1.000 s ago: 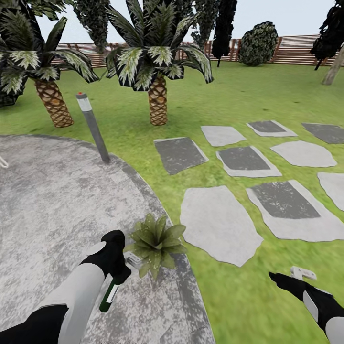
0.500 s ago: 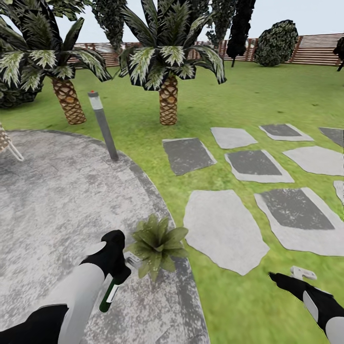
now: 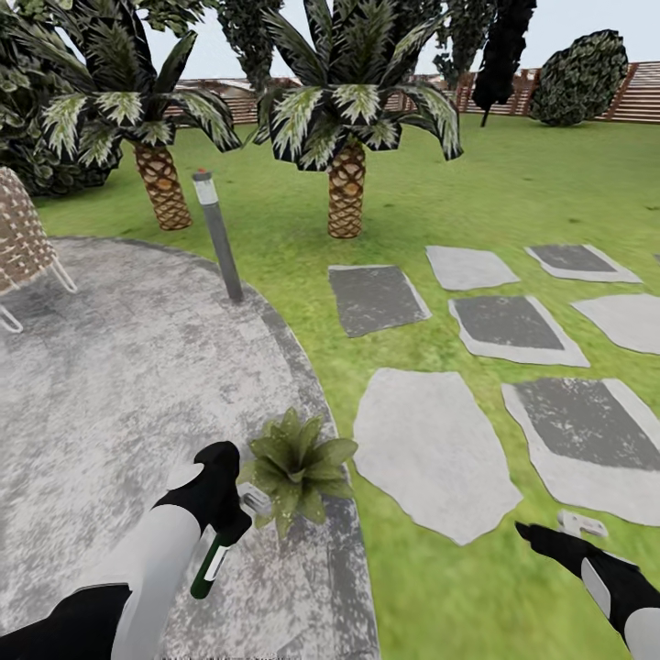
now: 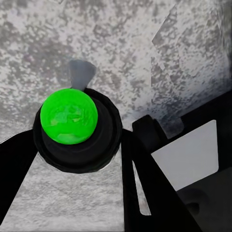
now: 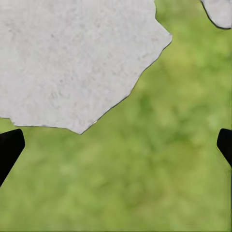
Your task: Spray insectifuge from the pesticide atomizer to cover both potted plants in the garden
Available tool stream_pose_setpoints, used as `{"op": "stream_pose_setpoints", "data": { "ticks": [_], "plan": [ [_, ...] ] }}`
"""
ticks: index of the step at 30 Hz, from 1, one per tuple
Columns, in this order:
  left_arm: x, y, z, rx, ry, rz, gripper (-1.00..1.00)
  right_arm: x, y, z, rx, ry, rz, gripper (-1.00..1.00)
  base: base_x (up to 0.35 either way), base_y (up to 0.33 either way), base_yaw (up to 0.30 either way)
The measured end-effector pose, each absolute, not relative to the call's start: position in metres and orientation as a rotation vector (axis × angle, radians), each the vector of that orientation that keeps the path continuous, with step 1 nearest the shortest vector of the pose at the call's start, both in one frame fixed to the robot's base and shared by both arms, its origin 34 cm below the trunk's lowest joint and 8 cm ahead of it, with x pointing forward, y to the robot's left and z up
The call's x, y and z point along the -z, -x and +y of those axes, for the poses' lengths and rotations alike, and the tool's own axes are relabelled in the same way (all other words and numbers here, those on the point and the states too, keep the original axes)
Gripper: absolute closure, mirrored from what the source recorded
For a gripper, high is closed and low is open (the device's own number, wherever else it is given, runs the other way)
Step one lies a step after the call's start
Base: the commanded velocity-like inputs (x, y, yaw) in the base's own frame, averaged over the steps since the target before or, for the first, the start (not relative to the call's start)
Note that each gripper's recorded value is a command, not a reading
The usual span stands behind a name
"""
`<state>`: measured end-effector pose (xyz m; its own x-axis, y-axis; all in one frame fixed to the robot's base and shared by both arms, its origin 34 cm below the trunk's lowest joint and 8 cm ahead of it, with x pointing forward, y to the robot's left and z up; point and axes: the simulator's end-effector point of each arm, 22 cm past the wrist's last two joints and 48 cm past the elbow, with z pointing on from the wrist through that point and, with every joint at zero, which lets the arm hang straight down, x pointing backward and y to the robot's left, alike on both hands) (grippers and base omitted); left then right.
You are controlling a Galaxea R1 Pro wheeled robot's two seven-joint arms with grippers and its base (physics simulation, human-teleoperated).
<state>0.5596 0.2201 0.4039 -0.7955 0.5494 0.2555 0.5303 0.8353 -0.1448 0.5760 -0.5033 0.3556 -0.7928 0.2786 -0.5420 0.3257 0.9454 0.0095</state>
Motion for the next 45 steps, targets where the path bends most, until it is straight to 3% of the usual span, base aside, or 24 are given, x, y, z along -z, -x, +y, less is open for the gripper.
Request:
{"op": "stream_pose_setpoints", "data": {
  "ticks": [35, 45],
  "plan": [
    [-0.414, -0.581, 0.205, -0.095, 0.828, -2.793, 1.0, -0.352, -0.574, -0.503, 0.115, -0.429, 2.545, -1.0, 0.0, -0.314, 0.195],
    [-0.414, -0.581, 0.205, -0.094, 0.83, -2.792, 1.0, -0.351, -0.573, -0.503, 0.115, -0.429, 2.546, -1.0, 0.0, -0.036, 0.091]
  ]
}}
